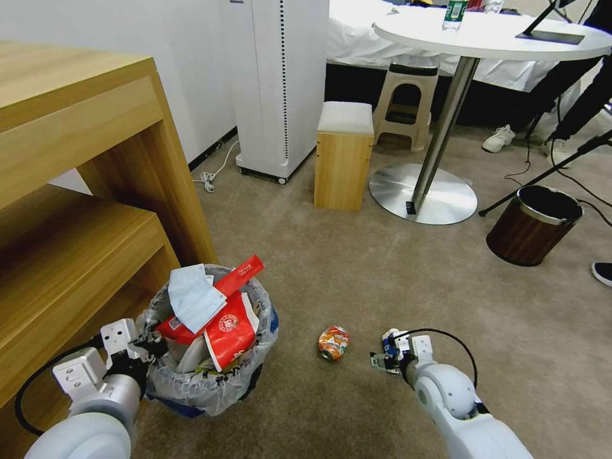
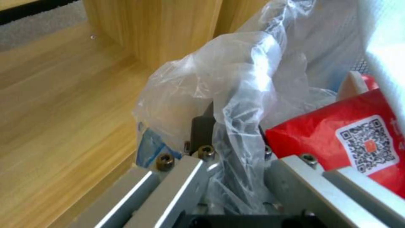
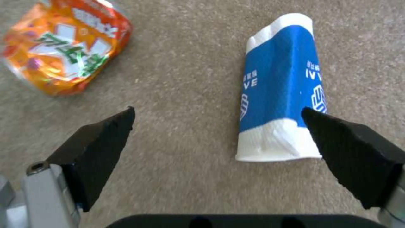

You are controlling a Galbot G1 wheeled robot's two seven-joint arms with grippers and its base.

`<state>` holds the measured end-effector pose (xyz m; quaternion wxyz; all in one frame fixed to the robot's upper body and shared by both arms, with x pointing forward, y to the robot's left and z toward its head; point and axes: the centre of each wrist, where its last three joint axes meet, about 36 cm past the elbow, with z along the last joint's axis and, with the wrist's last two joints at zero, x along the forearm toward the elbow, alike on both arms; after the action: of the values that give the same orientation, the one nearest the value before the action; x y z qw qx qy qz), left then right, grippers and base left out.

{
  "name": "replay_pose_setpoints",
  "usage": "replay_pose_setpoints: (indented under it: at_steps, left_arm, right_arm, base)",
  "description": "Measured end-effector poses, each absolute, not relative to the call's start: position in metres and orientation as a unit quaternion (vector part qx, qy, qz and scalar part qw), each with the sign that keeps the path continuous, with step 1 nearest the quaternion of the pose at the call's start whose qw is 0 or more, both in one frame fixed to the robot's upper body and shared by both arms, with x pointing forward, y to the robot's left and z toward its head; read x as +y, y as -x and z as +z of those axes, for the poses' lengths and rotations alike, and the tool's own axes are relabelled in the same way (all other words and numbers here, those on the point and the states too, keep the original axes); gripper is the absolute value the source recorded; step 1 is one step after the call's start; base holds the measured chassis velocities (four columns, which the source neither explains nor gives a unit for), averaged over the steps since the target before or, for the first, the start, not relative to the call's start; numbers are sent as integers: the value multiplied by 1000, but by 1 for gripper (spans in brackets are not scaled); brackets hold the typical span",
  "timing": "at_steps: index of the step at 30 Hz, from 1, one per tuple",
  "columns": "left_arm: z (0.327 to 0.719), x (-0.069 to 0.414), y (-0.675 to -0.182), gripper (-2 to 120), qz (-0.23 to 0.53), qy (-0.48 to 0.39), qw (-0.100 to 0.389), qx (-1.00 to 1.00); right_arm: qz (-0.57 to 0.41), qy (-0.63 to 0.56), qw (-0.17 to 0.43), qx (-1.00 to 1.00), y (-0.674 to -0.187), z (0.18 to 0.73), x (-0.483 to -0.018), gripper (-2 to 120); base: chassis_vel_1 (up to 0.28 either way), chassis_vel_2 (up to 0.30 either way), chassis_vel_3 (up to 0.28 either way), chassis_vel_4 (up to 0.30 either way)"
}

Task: Pick up the trash bin and place the garbage on the floor into it.

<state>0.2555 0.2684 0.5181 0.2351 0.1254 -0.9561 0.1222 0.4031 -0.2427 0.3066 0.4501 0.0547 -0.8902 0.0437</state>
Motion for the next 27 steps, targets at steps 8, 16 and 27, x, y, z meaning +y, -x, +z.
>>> replay_pose_setpoints:
  at_steps: [8,16,27]
  left_arm:
    - [516,260,-250,0,123,-125,239,-955]
    - [514,257,-249,0,127,-127,240,-954]
    - [516,261,-251,0,124,-133,233,-955]
  right_arm:
    - [33,-52,461,-885,-412,295,-245,100]
    - [24,-57,478,-876,-419,279,-239,100]
    - [32,-63,495,-866,-409,268,-237,91]
  base:
    - [0,0,0,0]
    - [0,0,0,0]
    - [0,0,0,0]
